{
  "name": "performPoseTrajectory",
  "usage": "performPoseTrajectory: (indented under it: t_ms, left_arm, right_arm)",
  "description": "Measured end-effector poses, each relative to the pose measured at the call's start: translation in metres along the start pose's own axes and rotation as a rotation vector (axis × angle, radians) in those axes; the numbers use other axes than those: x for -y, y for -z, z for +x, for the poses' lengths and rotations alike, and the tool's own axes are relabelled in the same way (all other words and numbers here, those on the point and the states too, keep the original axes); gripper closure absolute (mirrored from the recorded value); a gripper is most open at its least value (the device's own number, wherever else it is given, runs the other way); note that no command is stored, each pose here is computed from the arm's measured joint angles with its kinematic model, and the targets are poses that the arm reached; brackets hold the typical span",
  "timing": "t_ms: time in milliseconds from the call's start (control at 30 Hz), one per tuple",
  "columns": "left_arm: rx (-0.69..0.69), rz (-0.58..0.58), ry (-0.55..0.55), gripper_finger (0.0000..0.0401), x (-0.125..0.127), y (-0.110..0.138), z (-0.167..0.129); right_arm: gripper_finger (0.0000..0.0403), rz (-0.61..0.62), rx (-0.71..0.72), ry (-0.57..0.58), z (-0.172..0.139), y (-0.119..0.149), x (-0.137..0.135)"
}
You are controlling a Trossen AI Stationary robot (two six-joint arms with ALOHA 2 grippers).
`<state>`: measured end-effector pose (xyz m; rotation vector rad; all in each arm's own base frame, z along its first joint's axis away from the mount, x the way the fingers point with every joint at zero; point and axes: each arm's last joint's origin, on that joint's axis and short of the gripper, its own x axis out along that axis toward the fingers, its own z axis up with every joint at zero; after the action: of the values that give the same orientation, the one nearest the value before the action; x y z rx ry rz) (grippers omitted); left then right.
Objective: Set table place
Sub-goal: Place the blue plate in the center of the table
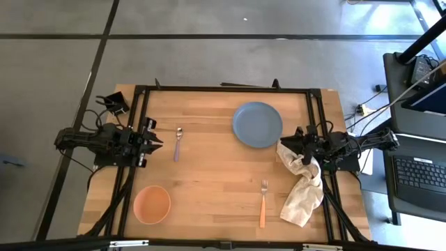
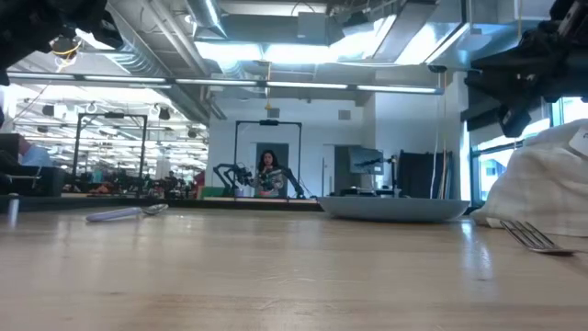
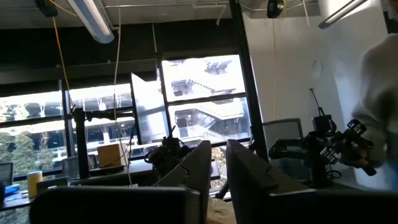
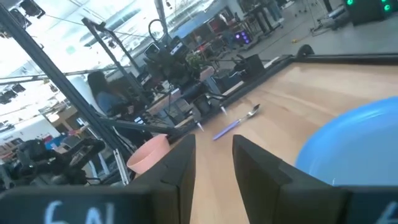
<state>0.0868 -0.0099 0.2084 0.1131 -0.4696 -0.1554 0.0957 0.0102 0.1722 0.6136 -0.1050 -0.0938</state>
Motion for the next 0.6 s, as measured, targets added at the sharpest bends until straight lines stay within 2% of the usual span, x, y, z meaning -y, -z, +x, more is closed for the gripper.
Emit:
performPoseTrajectory:
  t_ms: [400,600]
  left_arm:
    - [0.000,0.000,0.000,0.0340,0.000,0.000,0.000]
    - [0.022,0.030,-0.055,0.0336,-0.002,-0.003,0.000]
  right_arm:
    - [0.0295,0.068,0.094,-0.052,-0.001,-0.009,-0.006]
    - [0.0295,0.060,0.232,-0.060,-0.003,-0.021,-0.010]
